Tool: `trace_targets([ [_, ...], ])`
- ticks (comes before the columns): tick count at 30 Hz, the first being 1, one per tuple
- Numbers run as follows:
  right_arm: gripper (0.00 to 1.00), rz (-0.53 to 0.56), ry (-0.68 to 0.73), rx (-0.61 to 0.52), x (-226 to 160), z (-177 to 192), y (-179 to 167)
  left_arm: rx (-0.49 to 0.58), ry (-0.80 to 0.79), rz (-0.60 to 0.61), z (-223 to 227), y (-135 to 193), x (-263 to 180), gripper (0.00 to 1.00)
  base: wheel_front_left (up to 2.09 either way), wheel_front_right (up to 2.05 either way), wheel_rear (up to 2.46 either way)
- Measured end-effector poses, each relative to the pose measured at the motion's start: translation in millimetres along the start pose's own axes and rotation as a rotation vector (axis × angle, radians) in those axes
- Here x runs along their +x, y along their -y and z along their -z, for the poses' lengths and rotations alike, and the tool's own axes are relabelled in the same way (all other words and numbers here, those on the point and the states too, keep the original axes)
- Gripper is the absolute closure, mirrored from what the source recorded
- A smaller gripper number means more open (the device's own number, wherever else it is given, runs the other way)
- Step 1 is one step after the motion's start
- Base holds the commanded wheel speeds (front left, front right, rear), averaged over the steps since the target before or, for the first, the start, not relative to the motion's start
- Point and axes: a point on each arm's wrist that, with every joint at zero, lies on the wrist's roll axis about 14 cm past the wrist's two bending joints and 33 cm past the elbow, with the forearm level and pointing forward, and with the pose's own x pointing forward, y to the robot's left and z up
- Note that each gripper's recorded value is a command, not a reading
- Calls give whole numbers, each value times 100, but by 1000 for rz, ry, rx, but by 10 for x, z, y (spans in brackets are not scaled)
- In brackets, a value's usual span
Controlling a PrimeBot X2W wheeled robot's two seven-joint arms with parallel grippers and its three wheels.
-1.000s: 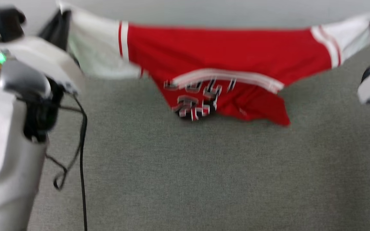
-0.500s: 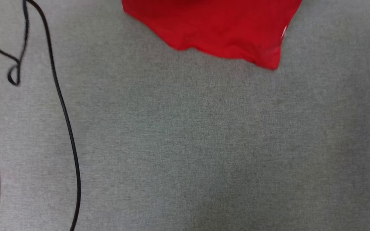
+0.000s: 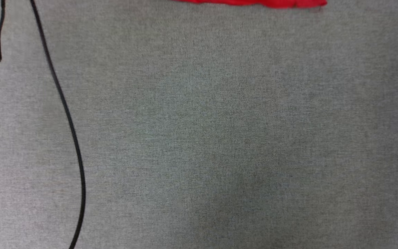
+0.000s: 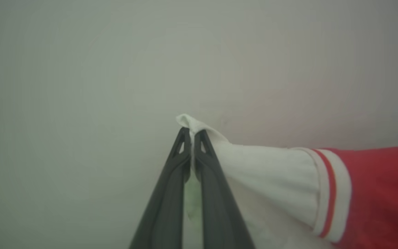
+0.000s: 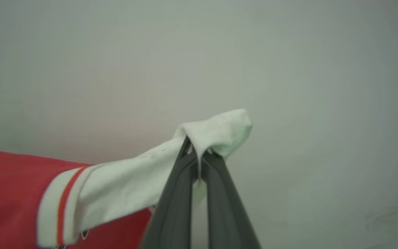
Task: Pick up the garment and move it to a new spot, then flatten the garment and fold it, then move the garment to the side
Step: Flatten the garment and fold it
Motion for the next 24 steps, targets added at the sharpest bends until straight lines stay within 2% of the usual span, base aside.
trace_targets([
  [5, 100, -25, -106, 42, 0, 554, -152, -40, -102, -5, 517, -2, -30, 100, 0, 0, 0],
  [9, 100, -38, -219, 79, -140, 1044, -253, -89, -180, -10, 906, 25, -167, 100, 0, 0, 0],
  [16, 100, -22, -424, 162, -767, 1774, -327, -196, -325, -64, 1444, -7, -703, 100, 0, 0, 0],
  [21, 100, 12, -496, 234, -1298, 2028, -311, -245, -393, -71, 1649, 41, -1202, 100, 0, 0, 0],
  [24, 100, 24, -513, 244, -1589, 2061, -252, -286, -386, -94, 1592, -21, -1446, 100, 0, 0, 0],
])
